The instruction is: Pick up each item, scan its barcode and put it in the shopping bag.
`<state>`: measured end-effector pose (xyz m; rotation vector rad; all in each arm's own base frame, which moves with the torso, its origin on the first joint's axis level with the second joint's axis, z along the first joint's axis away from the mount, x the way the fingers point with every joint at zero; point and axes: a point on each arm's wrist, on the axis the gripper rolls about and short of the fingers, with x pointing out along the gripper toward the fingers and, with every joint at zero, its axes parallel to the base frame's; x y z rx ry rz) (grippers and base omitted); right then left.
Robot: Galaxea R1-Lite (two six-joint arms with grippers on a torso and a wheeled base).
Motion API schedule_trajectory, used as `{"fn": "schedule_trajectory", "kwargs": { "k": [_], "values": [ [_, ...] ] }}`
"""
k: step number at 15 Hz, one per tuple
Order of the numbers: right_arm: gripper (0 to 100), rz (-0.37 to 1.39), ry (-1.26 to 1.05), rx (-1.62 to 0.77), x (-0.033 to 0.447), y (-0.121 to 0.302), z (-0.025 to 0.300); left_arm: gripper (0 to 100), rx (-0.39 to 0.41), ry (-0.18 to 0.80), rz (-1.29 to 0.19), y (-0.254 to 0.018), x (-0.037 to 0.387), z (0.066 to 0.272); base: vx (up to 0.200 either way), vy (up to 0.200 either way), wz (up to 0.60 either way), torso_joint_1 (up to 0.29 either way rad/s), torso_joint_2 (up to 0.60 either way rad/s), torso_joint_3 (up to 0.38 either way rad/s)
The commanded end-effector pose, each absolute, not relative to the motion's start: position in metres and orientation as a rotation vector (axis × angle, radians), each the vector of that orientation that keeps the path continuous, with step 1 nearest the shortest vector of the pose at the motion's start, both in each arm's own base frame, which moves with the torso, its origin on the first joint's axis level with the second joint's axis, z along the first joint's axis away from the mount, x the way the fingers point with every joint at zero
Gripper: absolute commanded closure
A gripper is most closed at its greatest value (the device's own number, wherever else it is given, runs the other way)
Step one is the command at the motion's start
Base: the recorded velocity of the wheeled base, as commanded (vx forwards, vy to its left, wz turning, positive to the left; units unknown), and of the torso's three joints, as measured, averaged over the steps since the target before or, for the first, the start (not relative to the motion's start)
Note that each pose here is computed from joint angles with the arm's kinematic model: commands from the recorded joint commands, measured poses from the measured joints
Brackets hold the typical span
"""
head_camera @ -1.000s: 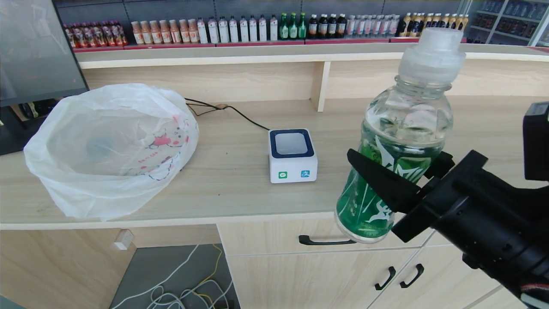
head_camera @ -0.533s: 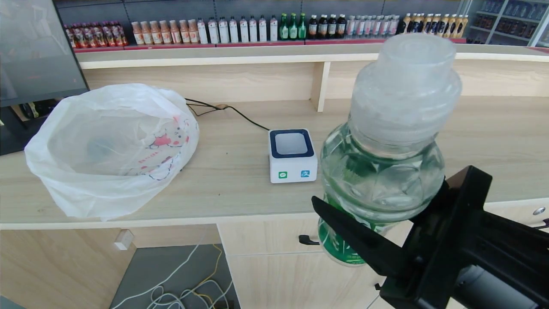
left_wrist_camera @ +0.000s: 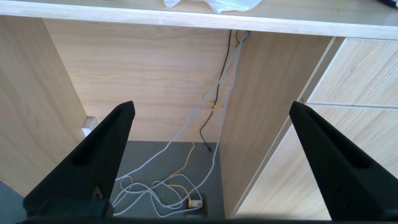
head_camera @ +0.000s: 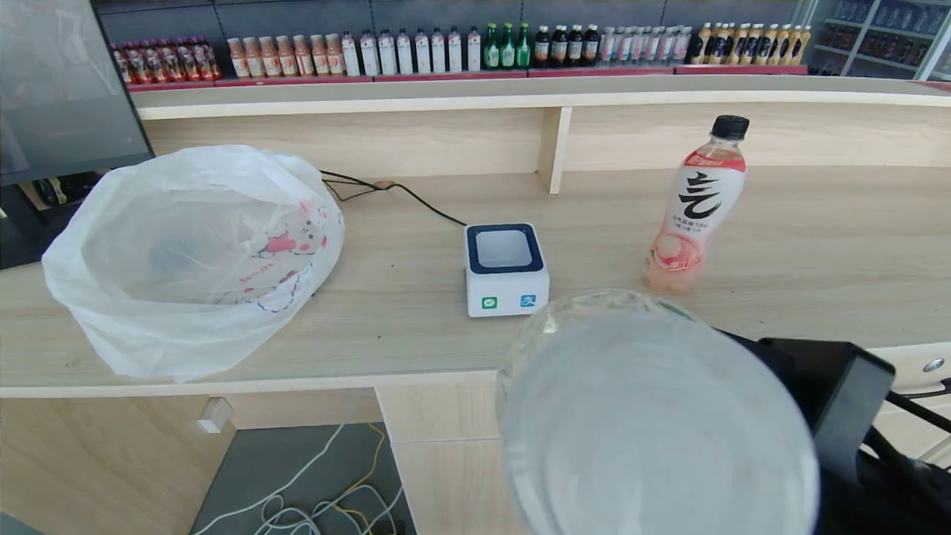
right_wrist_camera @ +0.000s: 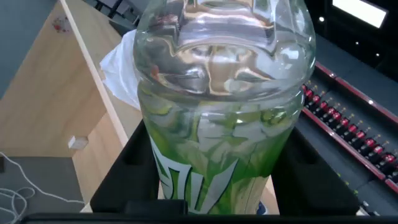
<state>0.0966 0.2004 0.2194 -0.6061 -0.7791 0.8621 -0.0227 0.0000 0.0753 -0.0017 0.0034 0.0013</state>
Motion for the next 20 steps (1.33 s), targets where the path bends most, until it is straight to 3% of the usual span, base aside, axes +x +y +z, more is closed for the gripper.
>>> {"fn": "schedule_trajectory", "kwargs": {
  "k": [1,9,12,20],
  "values": [
    [100,0.889,-0.737,-0.663,0.101,0.208,0.198,0,-0.003,0.003,0.0,0.0,-0.023,0.075,0.0,0.0,0.0,0.0,0.0,0.0],
    [100,0.748,-0.928,-1.015,0.101,0.208,0.183,0,-0.003,0.003,0.002,0.0,-0.023,0.075,0.0,0.0,0.0,0.0,0.0,0.0],
    [100,0.58,-1.07,-1.165,0.102,0.207,0.202,0,-0.003,0.003,0.002,0.0,-0.023,0.075,0.0,0.0,0.0,0.0,0.0,0.0],
    [100,0.409,-1.226,-1.34,0.091,0.2,0.218,0,-0.003,0.003,0.002,0.0,-0.023,0.075,0.0,0.0,0.0,0.0,0.0,0.0]
  ]
}}
